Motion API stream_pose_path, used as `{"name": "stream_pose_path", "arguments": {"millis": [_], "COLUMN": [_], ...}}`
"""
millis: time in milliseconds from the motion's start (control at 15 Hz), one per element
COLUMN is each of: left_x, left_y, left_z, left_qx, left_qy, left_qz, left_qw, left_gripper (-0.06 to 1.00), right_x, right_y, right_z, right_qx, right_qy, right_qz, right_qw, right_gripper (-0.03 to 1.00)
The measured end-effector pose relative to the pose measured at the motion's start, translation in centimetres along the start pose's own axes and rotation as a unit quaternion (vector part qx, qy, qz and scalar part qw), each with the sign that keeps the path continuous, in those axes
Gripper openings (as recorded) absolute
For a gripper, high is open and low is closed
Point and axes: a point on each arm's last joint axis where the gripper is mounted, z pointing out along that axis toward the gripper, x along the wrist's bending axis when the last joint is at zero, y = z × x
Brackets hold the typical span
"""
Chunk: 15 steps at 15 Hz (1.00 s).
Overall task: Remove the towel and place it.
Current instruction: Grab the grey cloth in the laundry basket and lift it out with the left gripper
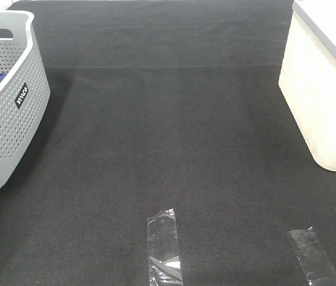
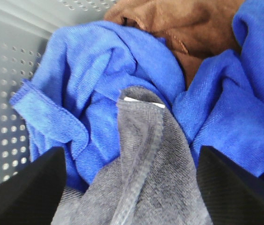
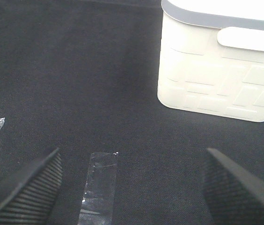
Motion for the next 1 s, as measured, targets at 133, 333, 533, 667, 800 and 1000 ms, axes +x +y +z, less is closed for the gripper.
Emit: {"name": "stream_pose_path", "arguments": {"millis": [133,333,533,667,800,1000], "left_x": [-0.4,-0.7,-0.7,-0.7,-0.6,-0.6], "left_y": [-0.3,-0.4,0.0,0.1,0.1,0.1], "left_z": [1.6,2.6,2.6,2.6,2.6,2.6], "left_qx": [0.017,0.019,-0.003,-0.007,-0.008,-0.007], "left_qy": [-0.004,-0.005,-0.004,-0.004,-0.004,-0.003], "left_qz": [0.004,0.006,0.006,0.006,0.006,0.007], "left_qw": [1.000,1.000,1.000,1.000,1.000,1.000], "left_gripper": [0.73,0.61,0.53,0.52,0.44,0.35], "right_x": [0.0,0.0,0.0,0.0,0.0,0.0], "right_y": [0.0,0.0,0.0,0.0,0.0,0.0], "right_z": [0.0,0.0,0.0,0.0,0.0,0.0], "right_qx": [0.000,0.000,0.000,0.000,0.000,0.000], "right_qy": [0.000,0.000,0.000,0.000,0.000,0.000], "right_qz": [0.000,0.000,0.000,0.000,0.000,0.000], "right_qw": [1.000,1.000,1.000,1.000,1.000,1.000], "right_gripper": [0.76,0.76,0.76,0.76,0.76,0.76]}}
